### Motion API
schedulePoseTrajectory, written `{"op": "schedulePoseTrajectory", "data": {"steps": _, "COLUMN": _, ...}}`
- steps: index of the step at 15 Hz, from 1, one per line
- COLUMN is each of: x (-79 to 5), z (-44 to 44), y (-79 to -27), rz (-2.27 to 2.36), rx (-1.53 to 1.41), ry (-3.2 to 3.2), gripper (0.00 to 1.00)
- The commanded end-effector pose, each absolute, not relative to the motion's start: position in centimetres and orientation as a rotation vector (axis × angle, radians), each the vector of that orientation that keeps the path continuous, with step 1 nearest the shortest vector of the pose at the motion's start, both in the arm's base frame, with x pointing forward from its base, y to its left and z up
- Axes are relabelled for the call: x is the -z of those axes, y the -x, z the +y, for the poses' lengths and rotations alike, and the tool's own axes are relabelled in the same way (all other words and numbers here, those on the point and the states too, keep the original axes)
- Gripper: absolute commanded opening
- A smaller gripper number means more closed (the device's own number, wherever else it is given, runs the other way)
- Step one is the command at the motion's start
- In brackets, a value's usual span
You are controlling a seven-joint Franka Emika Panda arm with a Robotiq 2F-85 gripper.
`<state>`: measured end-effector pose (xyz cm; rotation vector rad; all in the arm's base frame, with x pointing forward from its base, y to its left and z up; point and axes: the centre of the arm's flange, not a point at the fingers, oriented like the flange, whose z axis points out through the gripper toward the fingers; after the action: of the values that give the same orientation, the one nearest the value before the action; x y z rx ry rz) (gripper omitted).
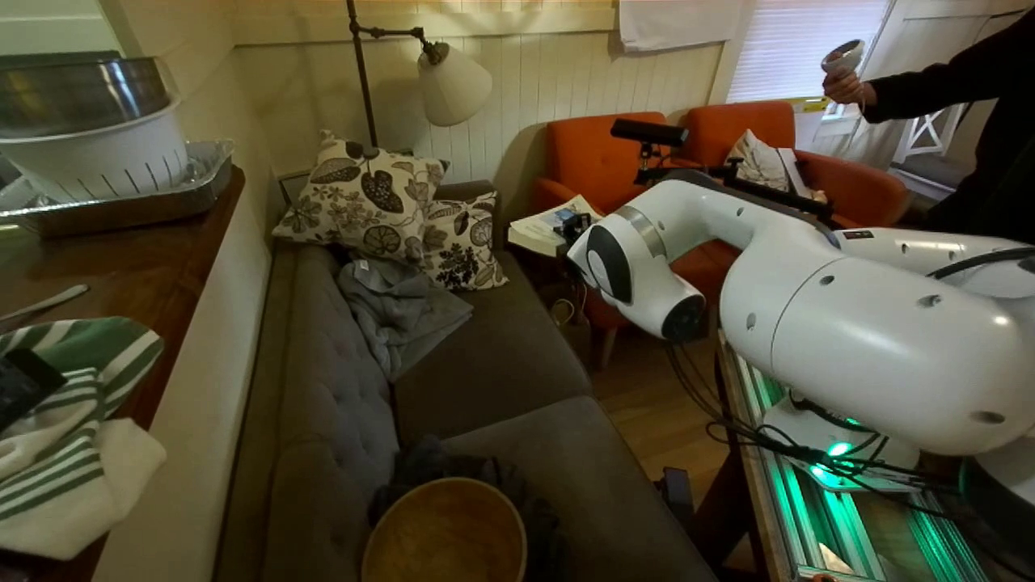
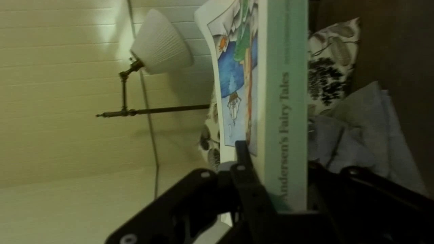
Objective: Put the brown bowl on the blanket, then remove the book from the bowl
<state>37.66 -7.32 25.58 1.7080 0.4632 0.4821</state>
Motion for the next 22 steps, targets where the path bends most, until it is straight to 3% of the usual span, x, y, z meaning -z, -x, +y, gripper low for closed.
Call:
{"op": "schedulePoseTrajectory", "data": {"steps": 1, "x": -31.5, "z": -9.7, "y": -37.6, "rz": 0.502, "rx": -0.604, "ry": -1.524, "gripper": 0.06}}
{"op": "schedulePoseTrajectory", "data": {"steps": 5, "x": -37.0, "z": -9.3, "y": -39.2, "rz": 0.627, "rx": -0.567, "ry": -1.298, "gripper": 0.06}}
{"op": "schedulePoseTrajectory", "data": {"steps": 6, "x": -34.5, "z": -8.9, "y": -39.5, "rz": 0.560, "rx": -0.573, "ry": -1.350, "gripper": 0.06}}
{"op": "schedulePoseTrajectory", "data": {"steps": 7, "x": -35.2, "z": -8.9, "y": -39.6, "rz": 0.560, "rx": -0.570, "ry": -1.334, "gripper": 0.24}}
{"op": "schedulePoseTrajectory", "data": {"steps": 12, "x": -34.0, "z": -9.0, "y": -39.4, "rz": 0.564, "rx": -0.555, "ry": -1.372, "gripper": 0.24}}
{"op": "schedulePoseTrajectory", "data": {"steps": 13, "x": -34.0, "z": -9.0, "y": -39.4, "rz": 0.563, "rx": -0.555, "ry": -1.373, "gripper": 0.06}}
{"op": "schedulePoseTrajectory", "data": {"steps": 22, "x": -45.6, "z": -14.7, "y": -41.5, "rz": 0.493, "rx": -0.976, "ry": -0.892, "gripper": 0.06}}
